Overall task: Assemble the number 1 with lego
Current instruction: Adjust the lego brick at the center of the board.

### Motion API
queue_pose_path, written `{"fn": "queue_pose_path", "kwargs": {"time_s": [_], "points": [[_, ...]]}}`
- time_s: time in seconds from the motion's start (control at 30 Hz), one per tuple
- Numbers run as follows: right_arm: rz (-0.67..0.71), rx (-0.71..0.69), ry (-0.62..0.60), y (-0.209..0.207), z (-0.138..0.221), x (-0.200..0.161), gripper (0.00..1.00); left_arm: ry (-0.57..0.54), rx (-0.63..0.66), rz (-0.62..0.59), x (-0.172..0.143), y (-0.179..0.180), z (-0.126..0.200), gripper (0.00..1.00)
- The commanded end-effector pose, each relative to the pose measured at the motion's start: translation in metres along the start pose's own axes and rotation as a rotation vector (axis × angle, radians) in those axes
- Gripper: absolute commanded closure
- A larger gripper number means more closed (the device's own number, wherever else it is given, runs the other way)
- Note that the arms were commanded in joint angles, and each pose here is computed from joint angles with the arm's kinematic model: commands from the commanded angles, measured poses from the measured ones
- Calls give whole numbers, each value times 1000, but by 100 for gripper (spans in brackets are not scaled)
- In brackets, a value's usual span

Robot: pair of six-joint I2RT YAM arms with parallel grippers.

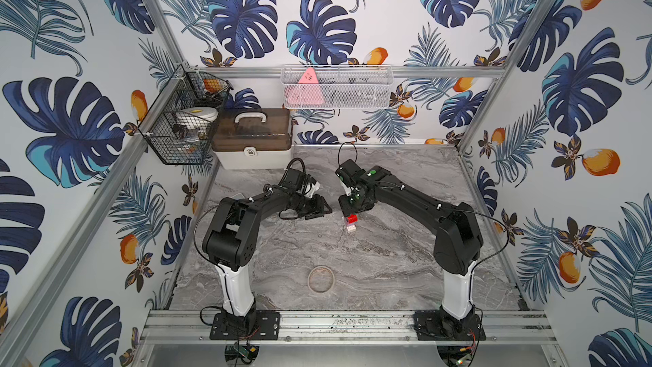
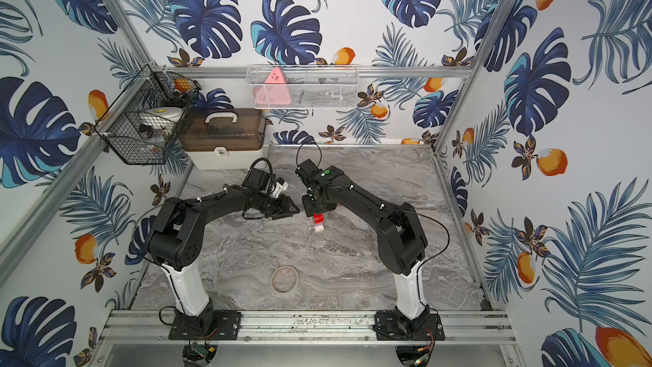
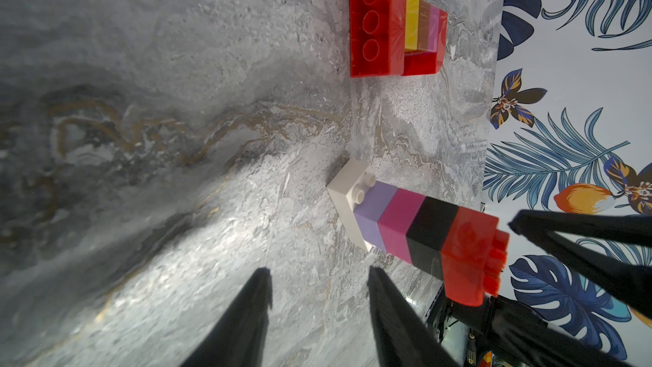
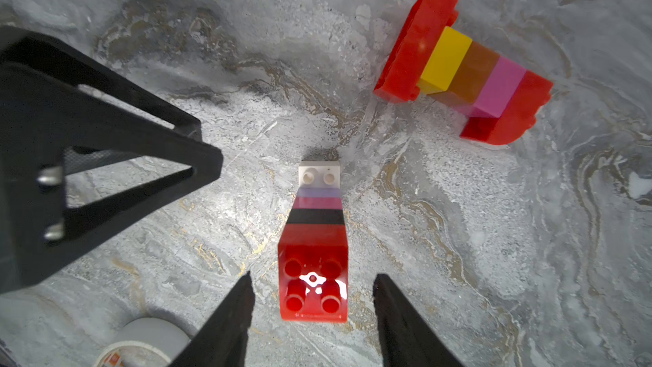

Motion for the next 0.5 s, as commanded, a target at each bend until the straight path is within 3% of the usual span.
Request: {"fn": "queue_pose_path", "kwargs": {"time_s": [0.0, 0.2, 0.37, 0.47], "points": [[17, 6, 38, 2, -7, -5, 41, -6, 6, -2, 2, 1, 2, 50], [32, 13, 56, 3, -14, -7, 52, -8, 8, -2, 3, 2, 4, 49], [53, 33, 51, 3, -11, -9, 70, -9, 7, 0, 4, 2, 4, 49], [50, 117, 14, 3, -1, -8, 78, -6, 5, 1, 4, 2, 4, 49]]}}
Point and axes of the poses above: each gripper's point midway between its finger pads, its own z axis back along the fingers, its own y axis along the line the jaws close on, x = y × z, the point moved 4 cm from there along z, back along the fingers, and after that the axes turned 15 degrees about z, right-handed, at the moved point
